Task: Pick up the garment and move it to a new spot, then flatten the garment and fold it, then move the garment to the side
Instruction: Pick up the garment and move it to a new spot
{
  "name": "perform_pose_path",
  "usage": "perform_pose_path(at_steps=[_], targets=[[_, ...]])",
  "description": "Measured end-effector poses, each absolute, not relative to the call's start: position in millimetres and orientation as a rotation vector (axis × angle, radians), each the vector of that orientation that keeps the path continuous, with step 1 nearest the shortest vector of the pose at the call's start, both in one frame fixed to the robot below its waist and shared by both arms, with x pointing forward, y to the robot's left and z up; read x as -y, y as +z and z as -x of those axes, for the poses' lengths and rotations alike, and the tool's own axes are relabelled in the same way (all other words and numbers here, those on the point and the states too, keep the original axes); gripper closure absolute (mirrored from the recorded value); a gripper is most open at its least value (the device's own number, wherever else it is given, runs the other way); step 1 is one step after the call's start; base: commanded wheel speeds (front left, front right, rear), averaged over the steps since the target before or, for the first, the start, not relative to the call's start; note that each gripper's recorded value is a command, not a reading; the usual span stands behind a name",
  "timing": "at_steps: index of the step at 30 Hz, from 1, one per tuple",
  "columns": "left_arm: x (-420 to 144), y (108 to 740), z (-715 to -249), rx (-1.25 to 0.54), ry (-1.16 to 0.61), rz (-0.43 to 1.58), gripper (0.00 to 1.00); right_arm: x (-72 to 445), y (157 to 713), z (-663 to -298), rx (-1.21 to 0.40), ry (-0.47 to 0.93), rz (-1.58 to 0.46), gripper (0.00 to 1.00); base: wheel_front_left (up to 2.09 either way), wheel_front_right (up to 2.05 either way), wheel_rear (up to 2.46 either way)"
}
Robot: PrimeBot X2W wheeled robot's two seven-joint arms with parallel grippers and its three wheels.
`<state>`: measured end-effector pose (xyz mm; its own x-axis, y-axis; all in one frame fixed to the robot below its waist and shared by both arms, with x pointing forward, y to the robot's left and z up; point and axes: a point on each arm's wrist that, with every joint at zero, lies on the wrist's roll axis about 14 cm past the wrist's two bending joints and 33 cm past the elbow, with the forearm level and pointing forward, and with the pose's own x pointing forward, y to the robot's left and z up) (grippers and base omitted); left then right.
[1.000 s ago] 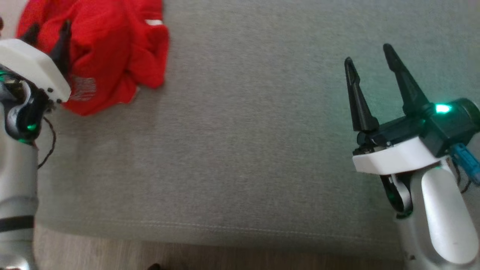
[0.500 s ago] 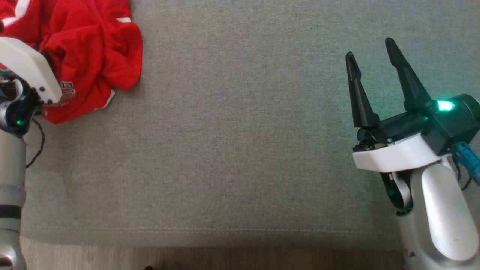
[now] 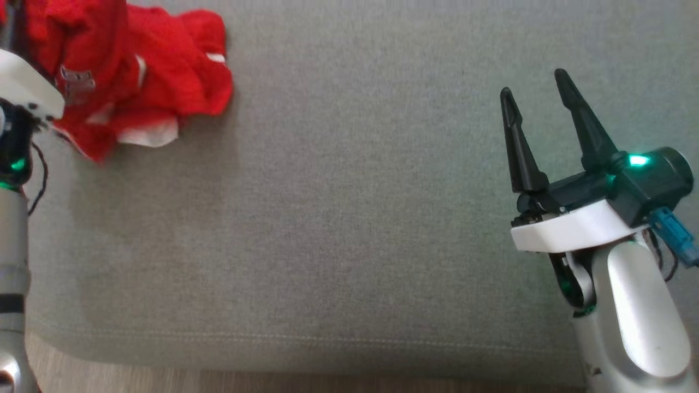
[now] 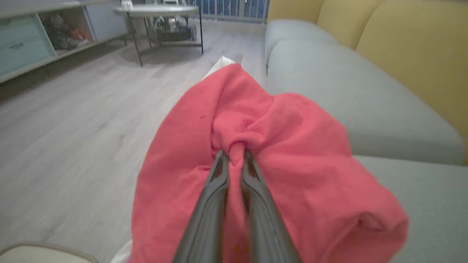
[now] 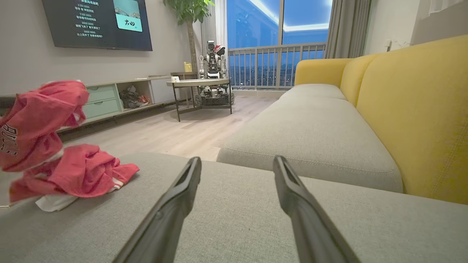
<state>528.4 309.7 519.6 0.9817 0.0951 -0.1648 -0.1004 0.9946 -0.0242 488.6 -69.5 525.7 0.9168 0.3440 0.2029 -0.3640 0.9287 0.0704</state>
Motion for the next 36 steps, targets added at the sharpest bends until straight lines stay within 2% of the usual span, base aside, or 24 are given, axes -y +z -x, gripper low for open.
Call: perform_pose_path(at_steps=[8,14,25,27,36], targets=[[-298.6,634.6,-511.8,0.212,0.078,0.036,1.00,70.1,546.2,-466.7,0.219,0.368,-0.123,0.00,0.00,0.00,0.00],[-255.9,671.7,-492.3,0.347,-0.014,0.104,1.00,80.2,563.0,-455.5,0.258,0.344,-0.128,0.00,0.00,0.00,0.00],[-97.9,658.2,-491.6,0.295,-0.367,0.250,1.00,132.7,581.6,-437.4,0.308,0.213,-0.086,0.00,0.00,0.00,0.00],[-53.5,644.6,-493.1,0.251,-0.457,0.281,1.00,151.7,588.8,-429.7,0.331,0.164,-0.079,0.00,0.00,0.00,0.00],[56.0,559.6,-499.6,0.033,-0.659,0.269,1.00,200.0,609.0,-402.2,0.388,0.035,-0.049,0.00,0.00,0.00,0.00]])
